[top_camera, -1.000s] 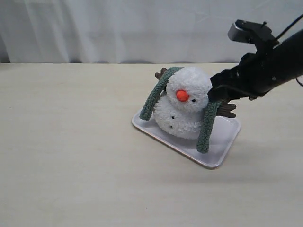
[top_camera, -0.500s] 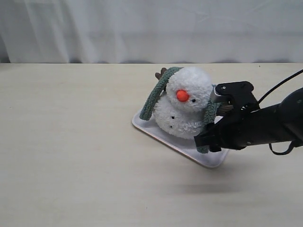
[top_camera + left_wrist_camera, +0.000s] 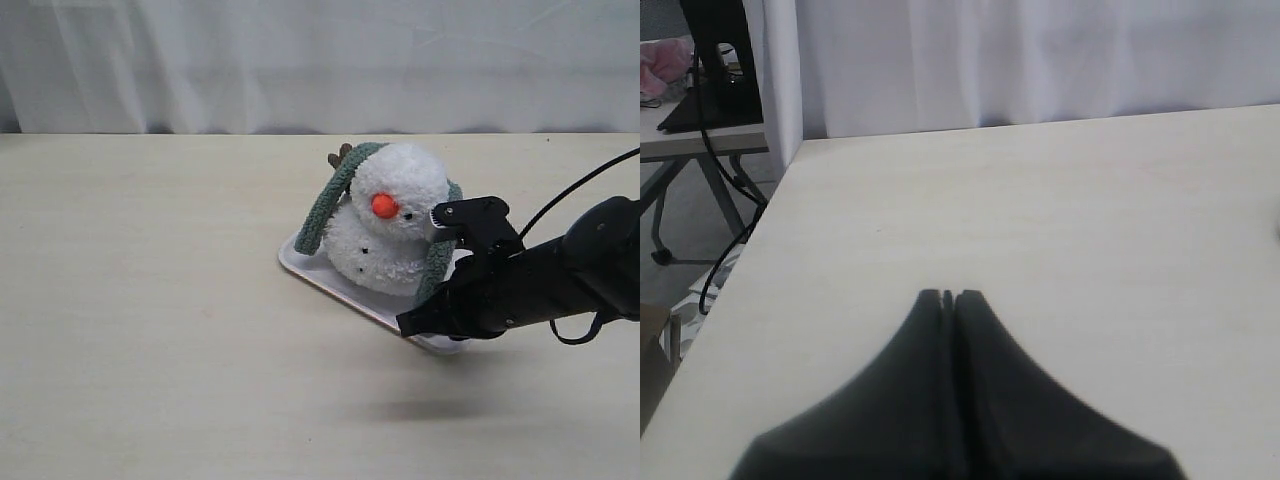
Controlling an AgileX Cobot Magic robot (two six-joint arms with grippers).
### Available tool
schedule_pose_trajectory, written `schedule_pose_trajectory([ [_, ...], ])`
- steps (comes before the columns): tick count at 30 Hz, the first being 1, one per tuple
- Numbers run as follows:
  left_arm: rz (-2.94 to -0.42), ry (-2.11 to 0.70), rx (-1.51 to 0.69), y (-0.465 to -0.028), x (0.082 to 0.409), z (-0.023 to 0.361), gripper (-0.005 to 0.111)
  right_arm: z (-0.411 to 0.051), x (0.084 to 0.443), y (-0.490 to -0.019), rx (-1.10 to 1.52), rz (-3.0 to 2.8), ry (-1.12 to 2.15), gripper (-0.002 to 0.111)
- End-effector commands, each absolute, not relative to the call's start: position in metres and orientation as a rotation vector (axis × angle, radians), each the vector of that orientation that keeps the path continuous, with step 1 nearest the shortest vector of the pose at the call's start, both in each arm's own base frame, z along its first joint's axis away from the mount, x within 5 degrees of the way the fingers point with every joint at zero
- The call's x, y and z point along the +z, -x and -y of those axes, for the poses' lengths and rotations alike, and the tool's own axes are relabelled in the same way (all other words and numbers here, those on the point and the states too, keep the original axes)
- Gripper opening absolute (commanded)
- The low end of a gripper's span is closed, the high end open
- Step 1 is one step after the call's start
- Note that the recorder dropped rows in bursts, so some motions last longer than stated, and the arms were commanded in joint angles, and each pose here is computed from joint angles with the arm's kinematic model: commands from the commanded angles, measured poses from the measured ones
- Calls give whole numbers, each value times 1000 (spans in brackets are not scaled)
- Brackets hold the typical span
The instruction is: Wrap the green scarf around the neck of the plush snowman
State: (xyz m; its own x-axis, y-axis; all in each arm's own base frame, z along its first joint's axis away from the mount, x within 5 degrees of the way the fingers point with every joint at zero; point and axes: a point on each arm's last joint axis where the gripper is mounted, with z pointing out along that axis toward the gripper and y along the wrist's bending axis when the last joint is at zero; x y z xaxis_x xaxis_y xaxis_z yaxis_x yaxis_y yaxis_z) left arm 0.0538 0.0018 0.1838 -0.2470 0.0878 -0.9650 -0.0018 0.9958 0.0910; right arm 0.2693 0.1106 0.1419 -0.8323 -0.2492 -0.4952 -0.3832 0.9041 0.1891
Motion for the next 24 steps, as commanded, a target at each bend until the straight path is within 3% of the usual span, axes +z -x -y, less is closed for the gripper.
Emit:
schedule_pose_trajectory([
  [1,-1806,-53,74,-54,184,-2,0,-117,142,-260,494,-2643,558,4],
  [24,-1806,-53,74,-54,184,-2,0,-112,125,-271,378,-2640,523,5],
])
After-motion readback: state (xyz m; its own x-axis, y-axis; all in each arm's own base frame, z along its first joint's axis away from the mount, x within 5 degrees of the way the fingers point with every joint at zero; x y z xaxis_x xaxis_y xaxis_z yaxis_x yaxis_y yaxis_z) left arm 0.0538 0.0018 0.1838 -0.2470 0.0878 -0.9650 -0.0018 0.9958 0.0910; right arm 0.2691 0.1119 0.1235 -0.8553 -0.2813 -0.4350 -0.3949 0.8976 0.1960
